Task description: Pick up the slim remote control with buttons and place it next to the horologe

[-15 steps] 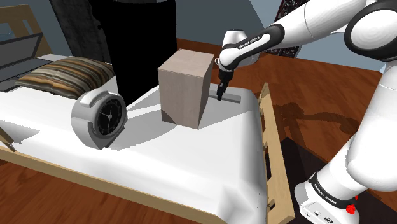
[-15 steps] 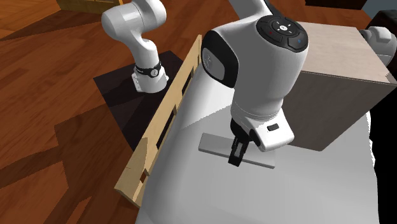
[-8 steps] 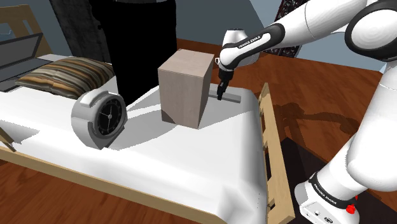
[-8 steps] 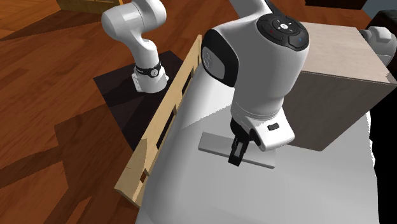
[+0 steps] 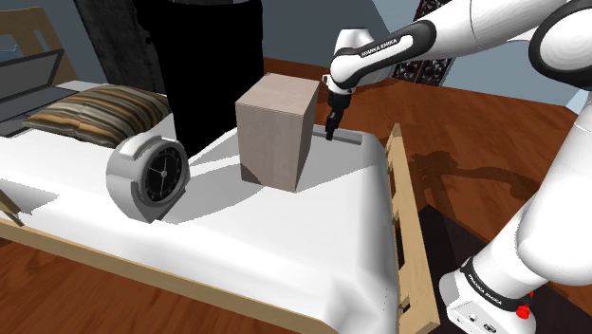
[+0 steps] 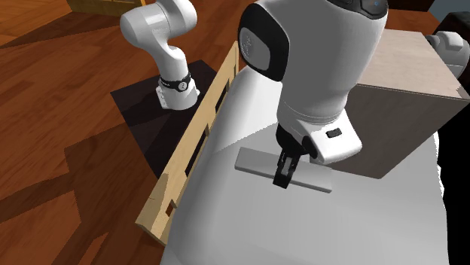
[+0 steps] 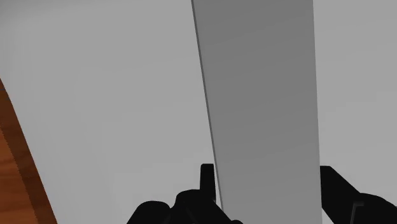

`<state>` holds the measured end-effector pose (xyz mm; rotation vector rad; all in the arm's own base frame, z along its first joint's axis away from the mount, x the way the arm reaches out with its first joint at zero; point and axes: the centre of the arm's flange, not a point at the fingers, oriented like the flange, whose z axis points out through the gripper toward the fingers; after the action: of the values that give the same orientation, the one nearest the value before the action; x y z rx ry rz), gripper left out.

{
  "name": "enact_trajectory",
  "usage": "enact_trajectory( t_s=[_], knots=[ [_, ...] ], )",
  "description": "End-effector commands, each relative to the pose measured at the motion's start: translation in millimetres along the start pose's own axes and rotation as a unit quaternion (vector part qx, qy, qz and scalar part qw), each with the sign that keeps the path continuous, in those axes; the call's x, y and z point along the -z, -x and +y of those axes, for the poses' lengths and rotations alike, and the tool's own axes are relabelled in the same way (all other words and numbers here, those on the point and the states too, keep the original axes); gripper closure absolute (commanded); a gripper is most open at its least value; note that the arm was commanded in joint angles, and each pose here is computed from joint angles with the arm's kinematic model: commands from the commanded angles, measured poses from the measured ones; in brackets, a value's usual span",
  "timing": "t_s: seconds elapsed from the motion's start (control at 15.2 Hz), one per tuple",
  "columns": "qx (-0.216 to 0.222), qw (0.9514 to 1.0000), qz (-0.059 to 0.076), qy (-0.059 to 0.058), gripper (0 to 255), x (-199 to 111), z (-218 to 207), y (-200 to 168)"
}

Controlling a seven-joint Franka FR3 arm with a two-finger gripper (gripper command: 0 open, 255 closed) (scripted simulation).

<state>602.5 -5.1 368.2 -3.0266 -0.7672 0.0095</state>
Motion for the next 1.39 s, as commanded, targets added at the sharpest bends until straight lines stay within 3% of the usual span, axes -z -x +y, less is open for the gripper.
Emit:
enact_trajectory(
  t_s=[0.0, 1.32],
  knots=[
    [0.000, 1.0000, 0.000, 0.000, 255, 10.5, -0.9, 0.7],
    [0.000, 1.0000, 0.000, 0.000, 255, 116.1, -3.0, 0.8]
  ],
)
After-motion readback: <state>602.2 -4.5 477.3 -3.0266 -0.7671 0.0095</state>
